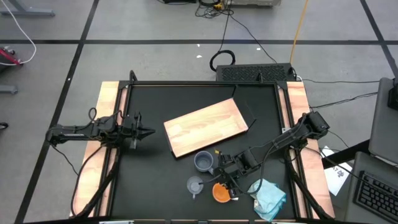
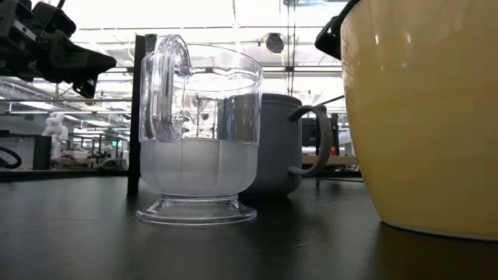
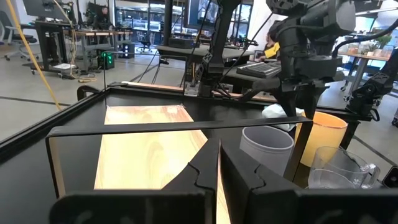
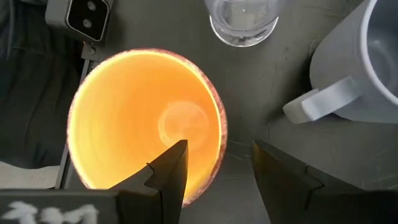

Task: Stack small to large cups/mugs on shelf
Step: Put the orange mug on the shelf

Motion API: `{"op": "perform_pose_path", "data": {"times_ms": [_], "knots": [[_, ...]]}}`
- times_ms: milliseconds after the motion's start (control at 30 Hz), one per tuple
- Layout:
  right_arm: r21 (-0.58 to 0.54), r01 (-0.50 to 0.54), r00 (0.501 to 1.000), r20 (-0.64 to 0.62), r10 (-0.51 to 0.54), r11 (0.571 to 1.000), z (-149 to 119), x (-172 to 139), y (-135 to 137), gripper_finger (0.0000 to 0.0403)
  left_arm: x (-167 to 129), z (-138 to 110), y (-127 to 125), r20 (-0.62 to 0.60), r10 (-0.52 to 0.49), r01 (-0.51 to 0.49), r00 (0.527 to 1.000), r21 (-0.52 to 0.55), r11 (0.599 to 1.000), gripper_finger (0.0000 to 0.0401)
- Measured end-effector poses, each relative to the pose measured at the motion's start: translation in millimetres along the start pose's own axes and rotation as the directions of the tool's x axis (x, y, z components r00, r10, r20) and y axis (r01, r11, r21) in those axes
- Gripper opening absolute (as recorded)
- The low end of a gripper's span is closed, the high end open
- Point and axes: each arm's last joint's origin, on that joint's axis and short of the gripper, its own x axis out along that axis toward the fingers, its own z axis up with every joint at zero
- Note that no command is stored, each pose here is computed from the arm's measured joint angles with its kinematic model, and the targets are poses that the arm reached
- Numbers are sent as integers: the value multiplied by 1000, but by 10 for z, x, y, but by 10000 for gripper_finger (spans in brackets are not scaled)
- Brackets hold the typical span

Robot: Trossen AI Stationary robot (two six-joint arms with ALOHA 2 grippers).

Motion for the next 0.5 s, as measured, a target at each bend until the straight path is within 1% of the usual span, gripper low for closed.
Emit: {"op": "perform_pose_path", "data": {"times_ms": [400,500], "knots": [[-4,3,1000,-6,-3,1000,-20,22,-19,169,0,0,0,0,0,0,1000,0,1000,17],[-6,-3,1000,16,3,1000,1,22,-13,169,0,0,0,0,0,0,1000,0,1000,17]]}}
